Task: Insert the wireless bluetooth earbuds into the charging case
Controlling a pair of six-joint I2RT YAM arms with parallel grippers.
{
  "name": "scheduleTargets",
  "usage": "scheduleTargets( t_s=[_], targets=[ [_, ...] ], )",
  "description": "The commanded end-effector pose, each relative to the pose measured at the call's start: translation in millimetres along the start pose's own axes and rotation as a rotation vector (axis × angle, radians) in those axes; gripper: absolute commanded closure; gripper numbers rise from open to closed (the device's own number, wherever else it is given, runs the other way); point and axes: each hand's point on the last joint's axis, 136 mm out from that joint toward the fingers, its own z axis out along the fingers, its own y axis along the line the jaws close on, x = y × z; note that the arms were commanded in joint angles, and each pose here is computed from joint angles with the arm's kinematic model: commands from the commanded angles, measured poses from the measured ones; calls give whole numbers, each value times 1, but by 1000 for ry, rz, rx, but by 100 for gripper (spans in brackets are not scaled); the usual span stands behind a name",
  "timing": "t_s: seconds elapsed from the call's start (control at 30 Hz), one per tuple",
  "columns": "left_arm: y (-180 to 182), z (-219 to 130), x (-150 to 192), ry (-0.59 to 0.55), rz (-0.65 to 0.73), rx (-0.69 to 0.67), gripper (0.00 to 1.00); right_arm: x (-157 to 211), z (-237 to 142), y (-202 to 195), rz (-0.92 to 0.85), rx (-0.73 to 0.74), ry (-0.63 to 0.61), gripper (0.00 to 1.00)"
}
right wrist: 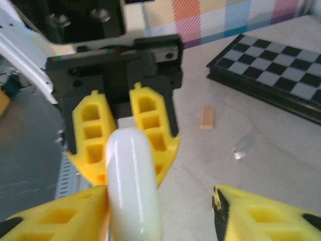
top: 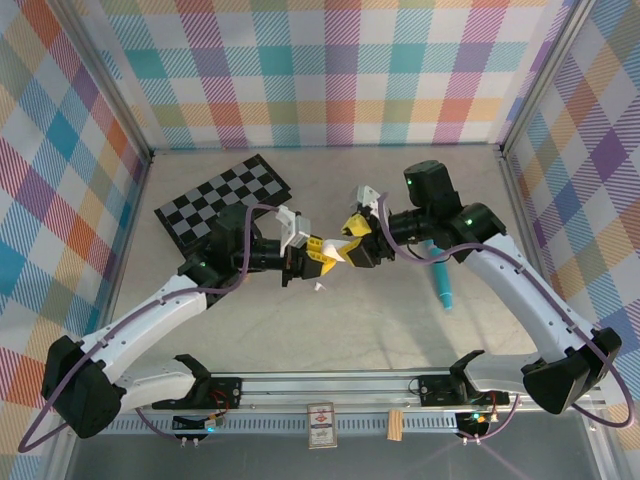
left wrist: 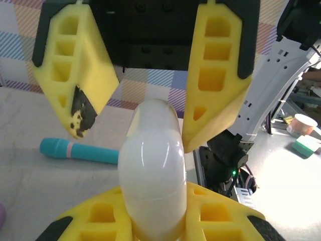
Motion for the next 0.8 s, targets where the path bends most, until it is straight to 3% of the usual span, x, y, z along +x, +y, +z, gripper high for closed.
scheduleTargets(
  t_s=[0.0, 0.13, 0.37, 0.57, 0.77],
  targets=[
    [-14, 1, -12, -71, 98, 57, 93, -16, -4, -24, 10, 143, -39, 39],
    [-17, 1, 1, -55, 200, 78, 89, -29, -13, -22, -1, 168, -90, 36],
    [-6, -5, 15, -53, 298, -33, 87, -35, -18, -13, 16, 144, -136, 33],
    [-4, -15, 22, -88, 286, -101, 91, -25, -30, -70, 302, 325, -266, 31],
    [-10, -24, 28, -103, 249, -115, 93, 33, 2, -111, 549, 379, -85, 30]
  ],
)
